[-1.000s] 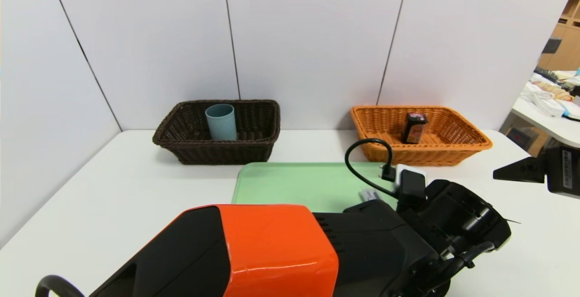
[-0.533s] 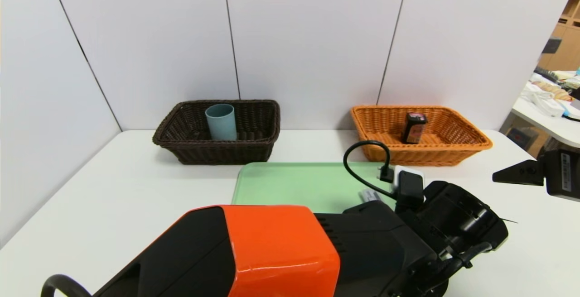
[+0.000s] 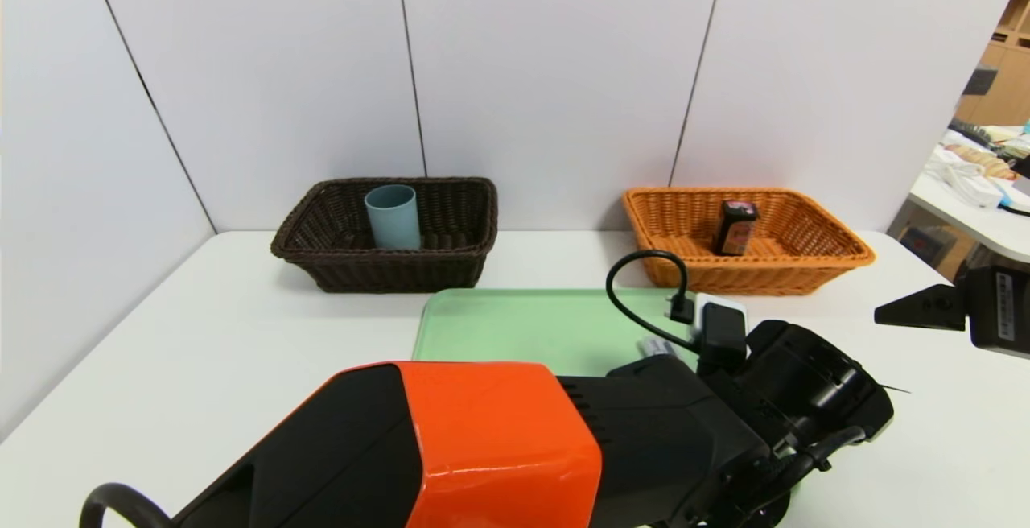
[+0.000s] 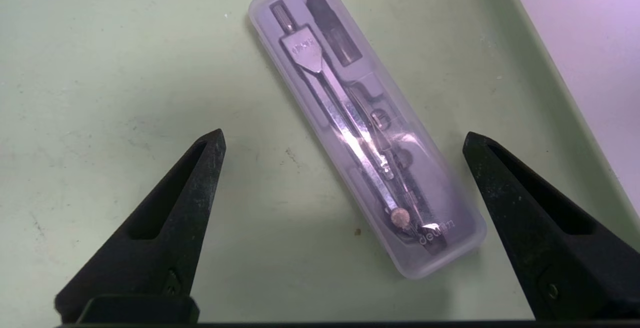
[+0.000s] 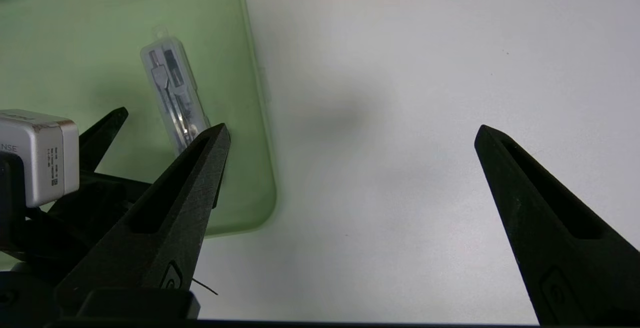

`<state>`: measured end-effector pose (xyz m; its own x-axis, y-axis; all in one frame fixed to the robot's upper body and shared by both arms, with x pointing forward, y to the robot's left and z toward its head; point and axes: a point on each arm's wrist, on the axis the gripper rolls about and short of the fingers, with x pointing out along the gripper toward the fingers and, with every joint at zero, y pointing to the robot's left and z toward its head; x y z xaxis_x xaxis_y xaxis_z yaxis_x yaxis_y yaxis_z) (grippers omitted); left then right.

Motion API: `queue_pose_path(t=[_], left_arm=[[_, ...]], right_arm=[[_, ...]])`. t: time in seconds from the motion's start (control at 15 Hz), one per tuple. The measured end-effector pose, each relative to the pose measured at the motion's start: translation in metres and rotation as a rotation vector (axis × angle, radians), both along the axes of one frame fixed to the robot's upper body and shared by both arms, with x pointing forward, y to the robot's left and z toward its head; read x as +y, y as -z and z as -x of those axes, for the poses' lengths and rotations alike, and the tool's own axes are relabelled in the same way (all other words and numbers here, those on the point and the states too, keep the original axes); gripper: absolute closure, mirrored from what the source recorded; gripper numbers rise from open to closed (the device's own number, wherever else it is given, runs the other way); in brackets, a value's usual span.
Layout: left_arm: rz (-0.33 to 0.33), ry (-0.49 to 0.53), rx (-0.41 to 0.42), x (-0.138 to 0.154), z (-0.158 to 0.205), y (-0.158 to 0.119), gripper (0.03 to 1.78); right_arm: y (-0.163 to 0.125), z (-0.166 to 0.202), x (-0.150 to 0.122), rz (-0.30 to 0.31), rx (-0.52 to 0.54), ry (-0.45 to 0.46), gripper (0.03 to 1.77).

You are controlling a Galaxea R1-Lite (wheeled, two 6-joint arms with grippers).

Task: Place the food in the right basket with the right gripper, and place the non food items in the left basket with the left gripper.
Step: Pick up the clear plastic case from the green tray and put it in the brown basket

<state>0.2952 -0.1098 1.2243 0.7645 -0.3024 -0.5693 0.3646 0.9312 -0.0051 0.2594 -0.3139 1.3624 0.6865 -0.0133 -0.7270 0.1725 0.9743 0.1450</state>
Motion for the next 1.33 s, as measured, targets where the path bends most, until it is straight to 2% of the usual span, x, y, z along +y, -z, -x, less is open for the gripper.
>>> queue_pose_path(t=[0.67,1.33], left_arm=[[0.056,-0.031,0.013,0.01,-0.011,-0.016,0.12],[0.046,-0.024,0.051,0.008,-0.011,-0.005,0.12]], right_arm=[[-0.003,0.006,0.002,-0.002,-0.018,-0.017,0.1],[0.001,0.008,0.005,-0.003,-0.007,-0.035,0.1]])
